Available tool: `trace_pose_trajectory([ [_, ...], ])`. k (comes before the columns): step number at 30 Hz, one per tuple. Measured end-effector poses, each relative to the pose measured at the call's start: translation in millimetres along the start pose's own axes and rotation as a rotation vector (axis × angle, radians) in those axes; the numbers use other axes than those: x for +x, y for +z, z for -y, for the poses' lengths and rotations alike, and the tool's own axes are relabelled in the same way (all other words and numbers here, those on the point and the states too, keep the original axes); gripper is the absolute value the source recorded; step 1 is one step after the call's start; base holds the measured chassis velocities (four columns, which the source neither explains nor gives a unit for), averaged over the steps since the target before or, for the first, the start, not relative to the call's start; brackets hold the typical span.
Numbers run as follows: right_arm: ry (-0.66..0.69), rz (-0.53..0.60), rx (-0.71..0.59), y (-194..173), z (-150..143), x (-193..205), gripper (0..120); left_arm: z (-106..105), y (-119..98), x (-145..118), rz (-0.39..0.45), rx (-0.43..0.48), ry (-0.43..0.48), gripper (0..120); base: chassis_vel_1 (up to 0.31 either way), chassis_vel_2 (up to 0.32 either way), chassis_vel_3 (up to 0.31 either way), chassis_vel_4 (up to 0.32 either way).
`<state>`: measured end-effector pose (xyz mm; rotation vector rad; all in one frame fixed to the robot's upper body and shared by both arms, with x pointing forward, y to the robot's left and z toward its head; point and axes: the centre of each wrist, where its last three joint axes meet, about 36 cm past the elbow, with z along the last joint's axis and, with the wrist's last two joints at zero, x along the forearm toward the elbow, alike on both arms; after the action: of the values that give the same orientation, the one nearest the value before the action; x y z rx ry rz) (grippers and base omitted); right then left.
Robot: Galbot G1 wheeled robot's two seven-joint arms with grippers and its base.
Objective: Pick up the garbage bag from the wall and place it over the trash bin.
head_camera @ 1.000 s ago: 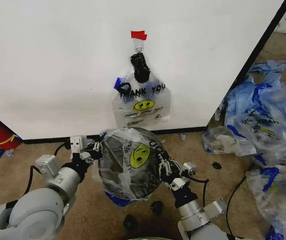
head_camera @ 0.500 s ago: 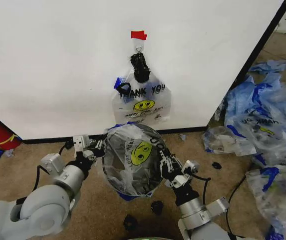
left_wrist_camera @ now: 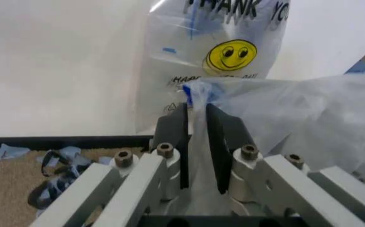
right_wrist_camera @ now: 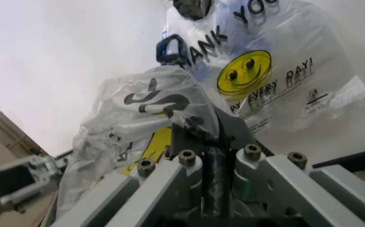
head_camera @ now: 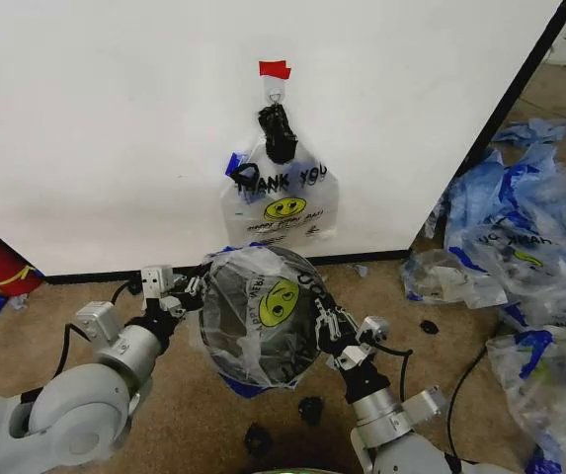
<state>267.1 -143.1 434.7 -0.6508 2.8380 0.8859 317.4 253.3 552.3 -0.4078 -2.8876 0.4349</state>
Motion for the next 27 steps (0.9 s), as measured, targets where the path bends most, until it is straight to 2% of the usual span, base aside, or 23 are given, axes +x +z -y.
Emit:
trace_pose_trajectory([
  [16, -0.023, 0.007, -0.034, 0, -3, 5, 1, -2, -3, 3, 0.002, -0.015, -0.007, 16, 0.000, 0.000, 0.000, 0.000],
  [22, -0.051, 0.023, -0.098, -10, -12, 6, 1, -12, -2, 2, 0.006, -0.029, -0.018, 16, 0.000, 0.000, 0.000, 0.000],
  [27, -0.065, 0.023, -0.101, -13, -12, 8, 1, -19, -3, 2, 0.012, -0.045, -0.021, 15, 0.000, 0.000, 0.000, 0.000],
])
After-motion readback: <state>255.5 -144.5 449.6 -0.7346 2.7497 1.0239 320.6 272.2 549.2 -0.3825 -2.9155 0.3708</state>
